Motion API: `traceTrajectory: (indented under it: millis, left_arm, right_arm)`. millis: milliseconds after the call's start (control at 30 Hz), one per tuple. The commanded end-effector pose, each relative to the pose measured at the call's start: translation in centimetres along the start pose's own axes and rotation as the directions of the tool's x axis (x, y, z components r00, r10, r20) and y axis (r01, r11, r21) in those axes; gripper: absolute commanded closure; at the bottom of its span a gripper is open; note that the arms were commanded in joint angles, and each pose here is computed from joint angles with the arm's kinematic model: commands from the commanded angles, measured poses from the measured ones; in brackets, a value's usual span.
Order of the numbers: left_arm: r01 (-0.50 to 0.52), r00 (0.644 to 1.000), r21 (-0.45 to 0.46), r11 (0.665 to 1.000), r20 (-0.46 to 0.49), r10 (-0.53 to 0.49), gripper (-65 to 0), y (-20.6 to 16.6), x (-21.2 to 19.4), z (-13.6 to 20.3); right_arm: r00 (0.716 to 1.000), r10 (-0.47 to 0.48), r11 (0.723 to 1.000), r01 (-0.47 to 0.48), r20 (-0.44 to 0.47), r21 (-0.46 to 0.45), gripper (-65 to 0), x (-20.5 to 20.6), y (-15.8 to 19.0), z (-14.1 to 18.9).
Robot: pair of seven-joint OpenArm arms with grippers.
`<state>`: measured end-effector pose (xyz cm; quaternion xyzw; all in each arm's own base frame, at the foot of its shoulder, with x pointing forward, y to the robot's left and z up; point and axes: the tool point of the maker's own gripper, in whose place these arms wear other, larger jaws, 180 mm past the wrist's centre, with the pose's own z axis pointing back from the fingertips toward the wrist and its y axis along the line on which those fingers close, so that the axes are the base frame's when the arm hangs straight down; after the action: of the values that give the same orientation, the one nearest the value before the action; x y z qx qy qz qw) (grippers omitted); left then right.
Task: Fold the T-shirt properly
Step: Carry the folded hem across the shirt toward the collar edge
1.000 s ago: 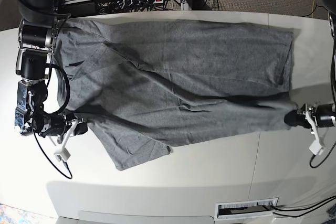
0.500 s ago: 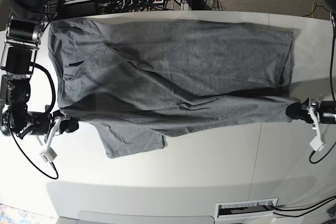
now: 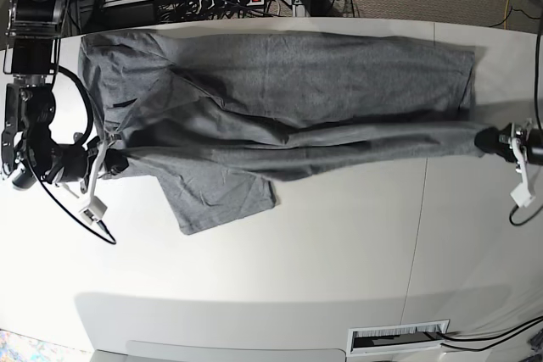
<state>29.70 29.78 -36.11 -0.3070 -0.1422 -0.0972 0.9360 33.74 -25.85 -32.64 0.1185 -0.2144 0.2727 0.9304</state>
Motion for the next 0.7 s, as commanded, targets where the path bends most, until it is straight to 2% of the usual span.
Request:
traceTrajectory:
  millis: [0,300,667]
  left_arm:
    - [0.014,0.999,0.014,1.000,0.035,-0.015,0.0,0.2,0.9,1.6]
    - [-0.018,0.999,0.019,1.000,-0.035,0.019,0.0,0.8,-2.0,1.2]
    - [-0.020,0.999,0.021,1.000,-0.038,0.021,0.0,0.8,-2.1,1.2]
  right_arm:
    - [0.999,0.016,0.999,-0.015,0.039,-0.033,0.0,1.1,-0.9,1.4]
    - [1.000,-0.020,0.999,0.021,0.021,-0.044,0.0,-1.2,-1.2,1.8]
    - [0.998,0.029,0.992,-0.036,-0.055,-0.118,0.0,-3.3,-2.6,4.5]
